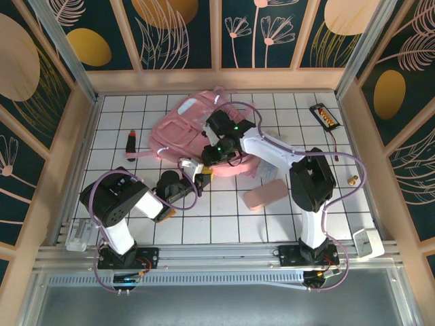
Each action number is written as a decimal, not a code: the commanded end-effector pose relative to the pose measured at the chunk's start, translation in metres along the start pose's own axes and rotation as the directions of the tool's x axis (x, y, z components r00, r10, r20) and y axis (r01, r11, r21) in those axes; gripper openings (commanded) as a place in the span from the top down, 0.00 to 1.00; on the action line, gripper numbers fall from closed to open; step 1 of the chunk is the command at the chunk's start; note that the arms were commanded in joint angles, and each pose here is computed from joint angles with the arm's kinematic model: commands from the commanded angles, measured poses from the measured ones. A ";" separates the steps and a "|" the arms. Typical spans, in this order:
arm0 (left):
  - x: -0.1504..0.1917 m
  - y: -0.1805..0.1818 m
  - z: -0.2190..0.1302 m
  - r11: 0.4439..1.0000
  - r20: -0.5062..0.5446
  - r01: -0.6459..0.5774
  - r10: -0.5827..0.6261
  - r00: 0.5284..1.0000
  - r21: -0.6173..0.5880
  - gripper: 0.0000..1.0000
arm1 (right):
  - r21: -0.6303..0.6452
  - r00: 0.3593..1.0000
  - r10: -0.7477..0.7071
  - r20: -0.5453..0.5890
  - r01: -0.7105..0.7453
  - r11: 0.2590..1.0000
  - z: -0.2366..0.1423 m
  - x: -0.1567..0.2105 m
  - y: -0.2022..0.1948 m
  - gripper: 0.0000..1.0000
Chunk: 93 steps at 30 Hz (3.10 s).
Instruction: Pack the student bag
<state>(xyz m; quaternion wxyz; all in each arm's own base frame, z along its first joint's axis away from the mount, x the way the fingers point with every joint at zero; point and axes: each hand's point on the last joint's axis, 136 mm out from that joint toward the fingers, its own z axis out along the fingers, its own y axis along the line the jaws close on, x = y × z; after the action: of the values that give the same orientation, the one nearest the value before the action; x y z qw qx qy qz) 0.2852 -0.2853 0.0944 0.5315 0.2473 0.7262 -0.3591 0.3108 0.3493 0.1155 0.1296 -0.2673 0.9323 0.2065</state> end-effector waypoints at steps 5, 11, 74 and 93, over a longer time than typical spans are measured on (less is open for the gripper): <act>-0.030 -0.026 -0.006 0.991 0.124 -0.100 0.089 0.988 0.086 1.00 | -0.117 0.988 -0.149 0.033 0.152 0.981 -0.029 -0.028 0.028 0.61; -0.027 -0.024 -0.010 0.992 0.116 -0.106 0.097 0.988 0.074 1.00 | -0.252 0.993 -0.118 -0.022 0.109 0.962 -0.077 -0.002 0.045 0.62; -0.010 -0.019 -0.028 0.990 0.035 -0.138 0.137 0.990 0.033 1.00 | 0.065 0.783 0.492 0.380 -0.553 0.830 0.078 -0.128 -0.011 1.00; -0.022 -0.019 -0.031 0.996 0.110 -0.084 0.081 0.991 0.022 1.00 | -0.228 0.810 0.474 0.346 -0.418 0.879 0.056 -0.180 0.008 0.74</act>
<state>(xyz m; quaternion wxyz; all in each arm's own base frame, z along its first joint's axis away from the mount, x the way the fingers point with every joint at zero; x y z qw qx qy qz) 0.2627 -0.2709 0.0941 0.5360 0.2799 0.7240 -0.3319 0.4532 0.4799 0.1103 0.2036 0.0639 0.9094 0.3571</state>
